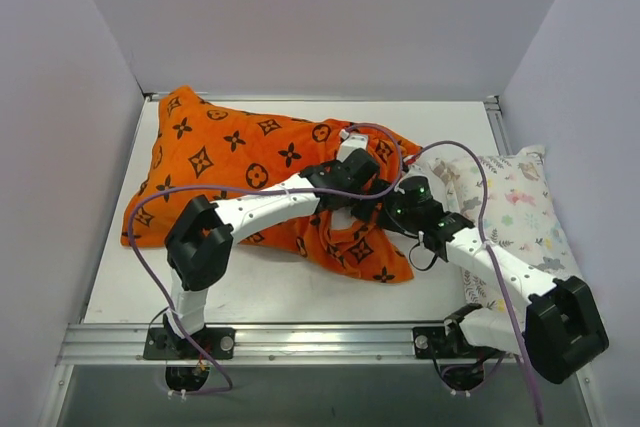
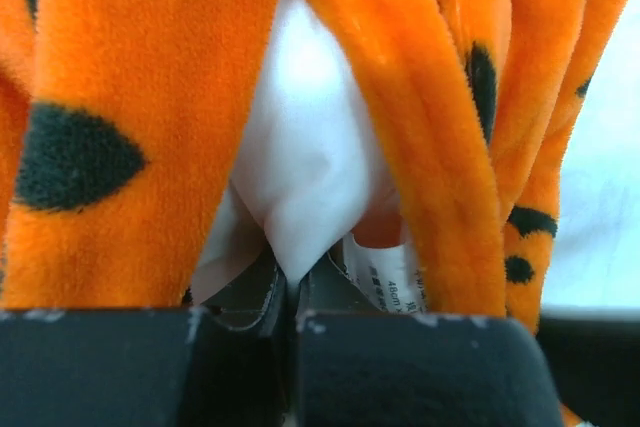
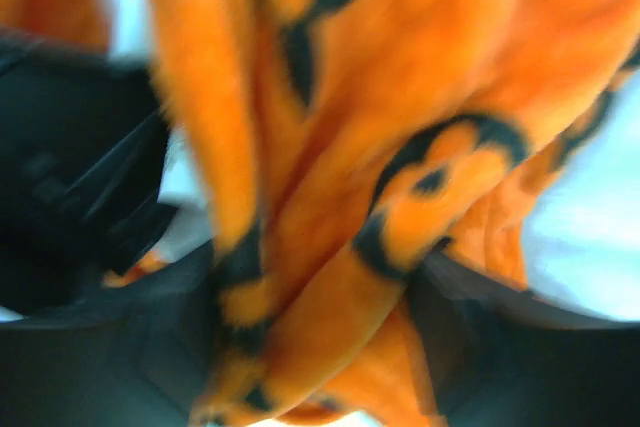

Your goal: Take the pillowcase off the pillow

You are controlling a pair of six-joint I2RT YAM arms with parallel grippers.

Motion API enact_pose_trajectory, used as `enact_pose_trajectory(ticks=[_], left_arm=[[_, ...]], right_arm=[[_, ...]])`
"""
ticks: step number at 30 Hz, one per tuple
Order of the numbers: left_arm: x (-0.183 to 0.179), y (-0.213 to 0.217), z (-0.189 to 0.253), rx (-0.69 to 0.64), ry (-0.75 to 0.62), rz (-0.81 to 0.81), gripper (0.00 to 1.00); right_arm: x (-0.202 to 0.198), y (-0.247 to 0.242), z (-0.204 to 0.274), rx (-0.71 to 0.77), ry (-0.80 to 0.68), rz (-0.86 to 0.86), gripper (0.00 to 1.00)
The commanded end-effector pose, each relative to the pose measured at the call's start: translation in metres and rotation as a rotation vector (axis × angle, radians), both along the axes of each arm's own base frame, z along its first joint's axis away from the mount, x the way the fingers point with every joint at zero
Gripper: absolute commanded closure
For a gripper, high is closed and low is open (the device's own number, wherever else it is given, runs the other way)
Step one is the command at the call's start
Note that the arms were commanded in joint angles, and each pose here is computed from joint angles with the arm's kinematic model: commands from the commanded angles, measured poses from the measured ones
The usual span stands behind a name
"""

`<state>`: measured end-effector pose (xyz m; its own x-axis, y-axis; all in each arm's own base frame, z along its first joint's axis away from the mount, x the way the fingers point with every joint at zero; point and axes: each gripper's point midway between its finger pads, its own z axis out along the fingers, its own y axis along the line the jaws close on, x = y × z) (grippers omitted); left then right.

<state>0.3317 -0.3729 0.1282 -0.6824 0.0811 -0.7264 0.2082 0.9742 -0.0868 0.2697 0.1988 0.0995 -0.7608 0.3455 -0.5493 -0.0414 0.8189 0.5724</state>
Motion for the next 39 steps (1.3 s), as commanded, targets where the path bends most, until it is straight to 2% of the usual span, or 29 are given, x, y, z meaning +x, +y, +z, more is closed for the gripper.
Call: enact_pose_trajectory(ticks=[1,4,9,10,17,23,30,32,34,35,36,37,38,39], left_arm=[[0.012,-0.015,-0.005,-0.055,0.014,0.003,1.0],[0.024,-0.01,0.012,-0.088,-0.009,0.025,1.0],[0.055,0.007,0.061,-0.182,-0.057,0.073,1.0],[0.06,0.008,0.079,-0.21,-0.076,0.074,1.0],[0.106,0.057,0.138,-0.278,-0.14,0.168,1.0],[0.12,0.085,0.177,-0.337,-0.16,0.179,1.0],[0.125,0.106,0.211,-0.414,-0.127,0.142,1.0],[0.107,0.099,0.203,-0.432,-0.062,0.078,1.0],[0.076,0.089,0.214,-0.497,-0.035,-0.006,1.0],[0.059,0.087,0.179,-0.471,0.036,-0.013,1.0],[0.045,0.084,0.168,-0.478,0.05,-0.039,1.0],[0.023,0.079,0.19,-0.541,0.001,-0.085,1.0],[0.003,0.083,0.143,-0.506,0.095,-0.079,1.0],[-0.01,0.082,0.135,-0.517,0.105,-0.098,1.0]], right_arm=[[-0.024,0.01,0.012,-0.018,0.035,0.103,0.44],[-0.035,-0.003,0.004,-0.084,0.071,0.078,0.79],[-0.054,-0.014,-0.018,-0.115,0.12,0.068,0.92],[-0.057,-0.022,-0.027,-0.136,0.134,0.041,0.99],[-0.07,-0.043,-0.043,-0.147,0.122,-0.04,1.0],[-0.055,-0.058,-0.061,-0.237,0.148,-0.143,1.0],[-0.028,-0.048,-0.084,-0.222,0.167,-0.217,1.0],[-0.013,-0.04,-0.079,-0.202,0.163,-0.217,1.0],[0.011,-0.038,-0.072,-0.214,0.154,-0.229,0.99],[0.019,-0.037,-0.071,-0.218,0.152,-0.232,0.96],[0.029,-0.042,-0.07,-0.219,0.156,-0.252,0.94],[0.037,-0.041,-0.075,-0.226,0.168,-0.246,0.89],[0.049,-0.036,-0.068,-0.214,0.148,-0.227,0.86],[0.057,-0.036,-0.067,-0.216,0.136,-0.223,0.82]])
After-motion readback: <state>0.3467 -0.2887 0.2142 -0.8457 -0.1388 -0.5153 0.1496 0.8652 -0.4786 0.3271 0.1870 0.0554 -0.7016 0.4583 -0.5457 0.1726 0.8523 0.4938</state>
